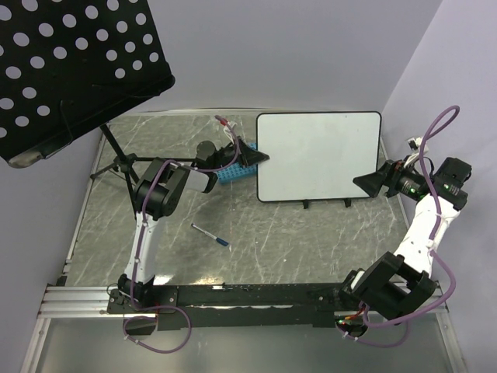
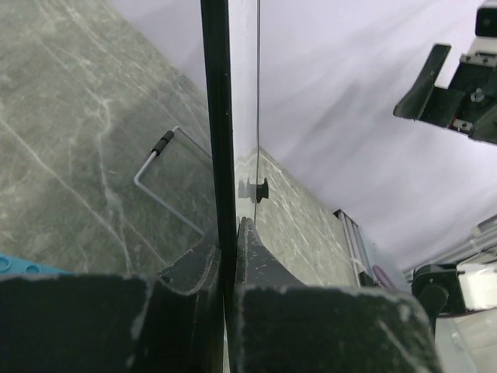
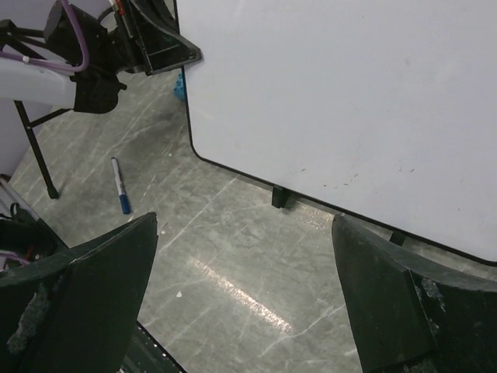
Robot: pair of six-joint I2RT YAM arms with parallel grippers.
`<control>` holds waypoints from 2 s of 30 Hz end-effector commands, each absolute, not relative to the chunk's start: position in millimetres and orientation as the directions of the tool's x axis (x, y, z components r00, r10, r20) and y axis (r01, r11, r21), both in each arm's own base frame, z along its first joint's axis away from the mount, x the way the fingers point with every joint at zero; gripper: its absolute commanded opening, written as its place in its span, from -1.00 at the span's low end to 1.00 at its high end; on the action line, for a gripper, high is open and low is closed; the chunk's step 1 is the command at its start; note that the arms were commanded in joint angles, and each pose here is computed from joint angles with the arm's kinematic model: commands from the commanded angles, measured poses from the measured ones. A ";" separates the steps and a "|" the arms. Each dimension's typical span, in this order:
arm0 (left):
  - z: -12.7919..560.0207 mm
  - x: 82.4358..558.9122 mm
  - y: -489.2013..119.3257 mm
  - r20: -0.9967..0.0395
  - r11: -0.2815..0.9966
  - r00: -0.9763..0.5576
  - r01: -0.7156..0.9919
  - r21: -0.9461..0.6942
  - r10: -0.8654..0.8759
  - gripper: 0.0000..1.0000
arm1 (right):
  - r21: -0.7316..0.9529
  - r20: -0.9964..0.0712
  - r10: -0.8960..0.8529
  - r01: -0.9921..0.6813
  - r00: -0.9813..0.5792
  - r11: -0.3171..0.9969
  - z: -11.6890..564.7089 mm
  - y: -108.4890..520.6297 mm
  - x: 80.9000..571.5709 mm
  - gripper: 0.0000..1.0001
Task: Write a sentence on the whiteboard
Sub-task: Put down the whiteboard on the whiteboard stand.
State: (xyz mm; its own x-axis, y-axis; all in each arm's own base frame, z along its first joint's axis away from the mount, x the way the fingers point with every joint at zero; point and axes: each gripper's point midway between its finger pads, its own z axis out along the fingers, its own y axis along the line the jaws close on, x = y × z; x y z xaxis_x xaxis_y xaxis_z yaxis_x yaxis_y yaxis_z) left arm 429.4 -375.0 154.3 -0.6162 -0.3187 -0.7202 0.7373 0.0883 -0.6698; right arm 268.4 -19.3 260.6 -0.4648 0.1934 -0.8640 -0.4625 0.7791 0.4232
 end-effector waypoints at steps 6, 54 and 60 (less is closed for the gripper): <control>179.8 422.8 -361.0 -0.897 0.075 -0.389 0.908 -0.412 -0.210 -0.98 | 0.407 -0.883 0.182 -0.513 -0.433 0.756 267.3 -12.8 267.9 1.00; 155.3 421.8 -390.9 -0.902 0.107 -0.414 0.898 -0.427 -0.124 -0.85 | 0.424 -0.876 0.183 -0.531 -0.446 0.733 255.9 -8.1 266.1 1.00; 155.8 430.0 -382.8 -0.886 0.115 -0.439 0.882 -0.457 -0.149 -0.51 | 0.423 -0.877 0.184 -0.533 -0.444 0.733 256.2 -8.0 265.7 1.00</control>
State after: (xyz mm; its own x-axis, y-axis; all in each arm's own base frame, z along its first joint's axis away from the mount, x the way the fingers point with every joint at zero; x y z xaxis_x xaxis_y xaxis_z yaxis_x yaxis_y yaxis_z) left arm 419.3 -386.8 153.7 -0.5138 -0.1340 -0.8474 0.8422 0.1098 -0.5279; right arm 267.2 -13.4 252.7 -0.4679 0.1929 -0.8625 -0.4946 0.7516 0.4364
